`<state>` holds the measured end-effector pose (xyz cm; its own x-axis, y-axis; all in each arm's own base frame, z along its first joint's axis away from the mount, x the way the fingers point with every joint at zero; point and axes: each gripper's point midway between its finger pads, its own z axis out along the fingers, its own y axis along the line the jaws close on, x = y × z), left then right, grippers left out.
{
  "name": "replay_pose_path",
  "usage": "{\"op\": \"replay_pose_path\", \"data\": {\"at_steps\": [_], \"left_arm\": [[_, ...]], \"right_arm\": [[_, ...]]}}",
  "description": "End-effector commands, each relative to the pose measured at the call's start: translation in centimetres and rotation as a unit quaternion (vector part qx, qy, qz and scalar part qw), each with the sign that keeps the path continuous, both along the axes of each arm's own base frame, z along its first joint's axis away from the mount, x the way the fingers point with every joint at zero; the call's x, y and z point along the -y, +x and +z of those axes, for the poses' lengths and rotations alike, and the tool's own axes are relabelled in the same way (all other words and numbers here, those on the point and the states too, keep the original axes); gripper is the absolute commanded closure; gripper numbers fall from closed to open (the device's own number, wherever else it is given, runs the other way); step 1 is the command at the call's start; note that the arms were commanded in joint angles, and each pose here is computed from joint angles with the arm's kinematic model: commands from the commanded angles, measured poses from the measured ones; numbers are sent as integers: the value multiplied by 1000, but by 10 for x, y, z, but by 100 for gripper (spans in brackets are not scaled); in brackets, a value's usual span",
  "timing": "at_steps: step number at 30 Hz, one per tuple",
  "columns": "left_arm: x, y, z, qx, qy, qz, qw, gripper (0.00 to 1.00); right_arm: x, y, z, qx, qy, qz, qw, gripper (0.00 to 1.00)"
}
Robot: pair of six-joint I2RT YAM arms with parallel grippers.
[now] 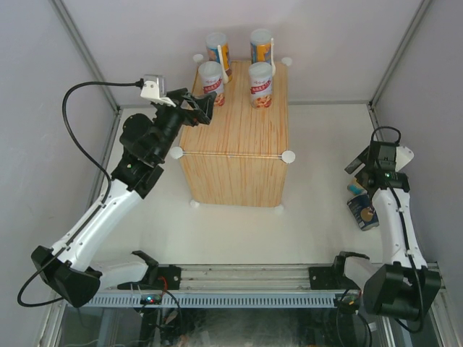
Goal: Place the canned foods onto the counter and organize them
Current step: Pick up the canned food from the center of the board.
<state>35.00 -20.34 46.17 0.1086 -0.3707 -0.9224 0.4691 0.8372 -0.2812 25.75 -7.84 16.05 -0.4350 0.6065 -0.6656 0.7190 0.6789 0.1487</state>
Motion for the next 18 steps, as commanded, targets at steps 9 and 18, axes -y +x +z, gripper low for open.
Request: {"op": "replay_pose_path", "data": {"at_steps": [9,18], "left_arm": [[-8,-19,32,44,-40,-8,998,3],[-13,-24,33,46,-37,-3,998,3]], "right_arm": [[35,32,-22,-4,16,-46,999,7],[39,51,-31,-13,27,-44,999,8]]}}
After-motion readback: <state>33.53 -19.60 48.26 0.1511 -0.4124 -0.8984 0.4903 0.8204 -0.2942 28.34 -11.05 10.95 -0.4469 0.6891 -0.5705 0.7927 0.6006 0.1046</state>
